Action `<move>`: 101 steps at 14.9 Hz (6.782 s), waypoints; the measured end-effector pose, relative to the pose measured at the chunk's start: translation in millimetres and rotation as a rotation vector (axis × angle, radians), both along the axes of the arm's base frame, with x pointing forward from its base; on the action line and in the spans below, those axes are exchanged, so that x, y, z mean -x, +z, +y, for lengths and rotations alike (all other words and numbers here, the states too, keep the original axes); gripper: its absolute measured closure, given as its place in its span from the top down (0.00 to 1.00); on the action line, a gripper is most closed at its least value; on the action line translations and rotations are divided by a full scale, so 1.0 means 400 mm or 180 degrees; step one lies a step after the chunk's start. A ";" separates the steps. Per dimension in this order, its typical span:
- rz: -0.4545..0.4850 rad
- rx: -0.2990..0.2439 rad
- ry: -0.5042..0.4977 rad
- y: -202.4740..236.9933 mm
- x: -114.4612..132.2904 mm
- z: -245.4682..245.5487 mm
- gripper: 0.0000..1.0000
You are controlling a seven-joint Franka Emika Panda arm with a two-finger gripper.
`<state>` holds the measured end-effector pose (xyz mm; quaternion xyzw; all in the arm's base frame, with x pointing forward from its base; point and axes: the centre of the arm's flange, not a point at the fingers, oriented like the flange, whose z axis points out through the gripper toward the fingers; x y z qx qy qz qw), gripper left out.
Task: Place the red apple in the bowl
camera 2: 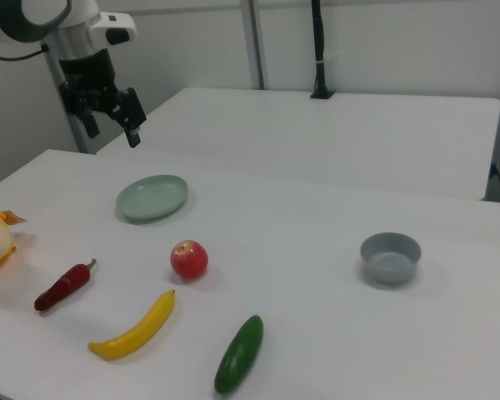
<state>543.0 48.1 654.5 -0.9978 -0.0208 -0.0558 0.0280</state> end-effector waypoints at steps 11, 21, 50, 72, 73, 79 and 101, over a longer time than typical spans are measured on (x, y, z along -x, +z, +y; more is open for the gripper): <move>0.0009 0.0001 -0.0001 -0.004 -0.002 0.000 1.00; 0.0137 0.0037 0.0112 -0.132 -0.075 -0.015 1.00; 0.0190 0.0245 0.0391 -0.750 -0.209 0.000 1.00; -0.0148 0.0475 0.0343 -0.717 -0.256 -0.105 0.85; -0.0200 0.0478 0.0290 -0.696 -0.267 -0.128 0.85; -0.0498 0.0391 -0.0237 -0.556 -0.330 -0.327 0.85; -0.0971 0.0818 -0.0894 -0.717 -0.482 -0.860 0.85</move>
